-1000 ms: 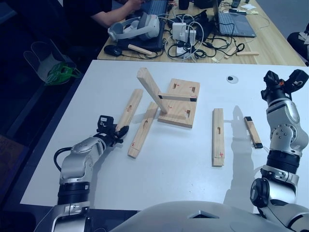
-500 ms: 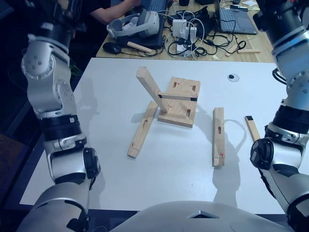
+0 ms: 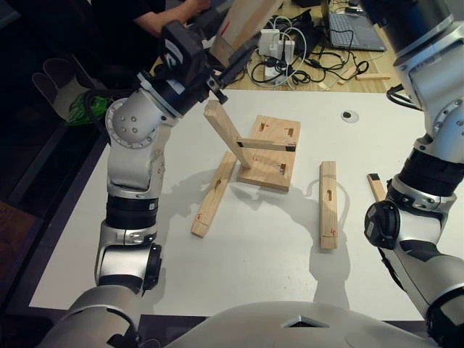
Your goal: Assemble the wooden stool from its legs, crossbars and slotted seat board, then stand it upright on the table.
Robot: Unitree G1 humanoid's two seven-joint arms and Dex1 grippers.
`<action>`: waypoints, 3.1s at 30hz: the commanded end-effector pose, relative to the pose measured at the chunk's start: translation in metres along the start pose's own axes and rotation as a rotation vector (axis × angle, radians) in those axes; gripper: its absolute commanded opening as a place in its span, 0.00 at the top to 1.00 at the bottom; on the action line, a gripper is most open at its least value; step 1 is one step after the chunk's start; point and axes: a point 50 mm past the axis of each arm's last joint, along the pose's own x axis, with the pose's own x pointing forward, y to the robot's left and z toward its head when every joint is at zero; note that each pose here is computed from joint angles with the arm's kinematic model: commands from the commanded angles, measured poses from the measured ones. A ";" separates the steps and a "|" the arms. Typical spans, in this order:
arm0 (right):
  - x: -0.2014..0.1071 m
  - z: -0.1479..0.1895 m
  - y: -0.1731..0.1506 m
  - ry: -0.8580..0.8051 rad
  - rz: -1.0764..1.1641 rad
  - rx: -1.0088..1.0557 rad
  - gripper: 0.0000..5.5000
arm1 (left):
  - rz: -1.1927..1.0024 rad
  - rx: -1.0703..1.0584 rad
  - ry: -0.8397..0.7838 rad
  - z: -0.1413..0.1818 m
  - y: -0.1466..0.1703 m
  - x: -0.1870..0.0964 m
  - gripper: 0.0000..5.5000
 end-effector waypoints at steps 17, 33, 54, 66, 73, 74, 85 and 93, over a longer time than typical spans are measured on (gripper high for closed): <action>-0.007 0.005 0.006 0.031 0.015 0.094 0.68 | -0.076 0.189 -0.035 0.005 0.007 0.000 0.63; -0.010 0.017 -0.006 -0.091 -0.074 0.041 0.82 | 0.102 0.264 0.043 -0.007 0.026 -0.005 0.40; -0.148 -0.054 -0.081 0.267 -0.710 -0.156 0.82 | -0.058 -0.230 0.652 -0.122 -0.002 -0.064 0.26; -0.157 -0.074 -0.073 0.229 -0.820 0.023 0.82 | -0.147 -0.424 0.605 -0.104 -0.031 -0.066 0.26; -0.166 -0.082 -0.083 0.339 -0.876 -0.143 0.82 | -0.109 -0.451 0.604 -0.101 -0.028 -0.065 0.26; -0.166 -0.081 -0.085 0.343 -0.877 -0.159 0.82 | -0.104 -0.457 0.599 -0.100 -0.028 -0.064 0.26; -0.158 -0.096 -0.100 0.515 -0.950 -0.144 0.82 | 0.097 -0.478 0.483 -0.094 -0.012 -0.055 0.26; -0.164 -0.096 -0.106 0.481 -1.123 -0.064 0.82 | 0.170 -0.467 0.476 -0.097 -0.011 -0.054 0.26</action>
